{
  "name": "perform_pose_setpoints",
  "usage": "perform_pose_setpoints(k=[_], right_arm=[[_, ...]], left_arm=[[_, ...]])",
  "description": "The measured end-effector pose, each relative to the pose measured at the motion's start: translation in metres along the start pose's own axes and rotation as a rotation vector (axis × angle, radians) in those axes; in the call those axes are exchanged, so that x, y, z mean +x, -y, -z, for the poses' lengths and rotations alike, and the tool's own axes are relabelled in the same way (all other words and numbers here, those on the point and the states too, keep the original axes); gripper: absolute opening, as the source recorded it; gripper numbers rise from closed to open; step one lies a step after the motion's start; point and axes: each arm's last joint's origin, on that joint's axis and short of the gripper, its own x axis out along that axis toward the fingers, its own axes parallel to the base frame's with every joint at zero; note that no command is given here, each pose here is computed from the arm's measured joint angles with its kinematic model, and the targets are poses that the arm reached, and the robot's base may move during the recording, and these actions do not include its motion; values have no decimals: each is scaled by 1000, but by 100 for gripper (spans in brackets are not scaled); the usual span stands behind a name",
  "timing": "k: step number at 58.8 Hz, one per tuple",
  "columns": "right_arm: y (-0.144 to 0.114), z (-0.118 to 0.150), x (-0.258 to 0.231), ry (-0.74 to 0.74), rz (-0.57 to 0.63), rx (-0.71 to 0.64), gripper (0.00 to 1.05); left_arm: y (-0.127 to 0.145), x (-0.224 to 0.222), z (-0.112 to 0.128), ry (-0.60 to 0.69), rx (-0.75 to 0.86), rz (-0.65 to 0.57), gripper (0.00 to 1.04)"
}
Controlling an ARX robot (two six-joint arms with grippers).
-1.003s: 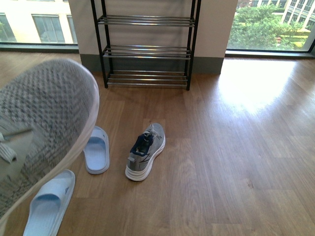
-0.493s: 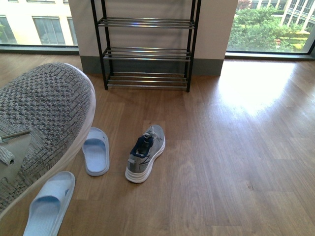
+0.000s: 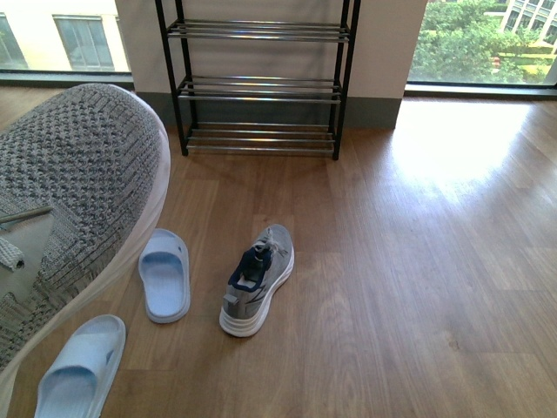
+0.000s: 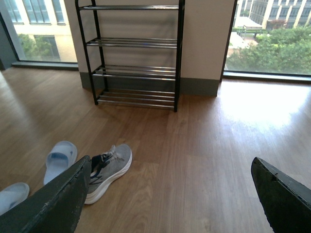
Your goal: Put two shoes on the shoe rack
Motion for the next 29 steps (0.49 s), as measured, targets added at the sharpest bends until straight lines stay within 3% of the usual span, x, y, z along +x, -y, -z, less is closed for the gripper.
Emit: perform_pose_setpoints(k=[29], right_arm=[[0, 0, 0, 0, 0, 0, 95]], left_arm=[[0, 0, 0, 0, 0, -1, 2]])
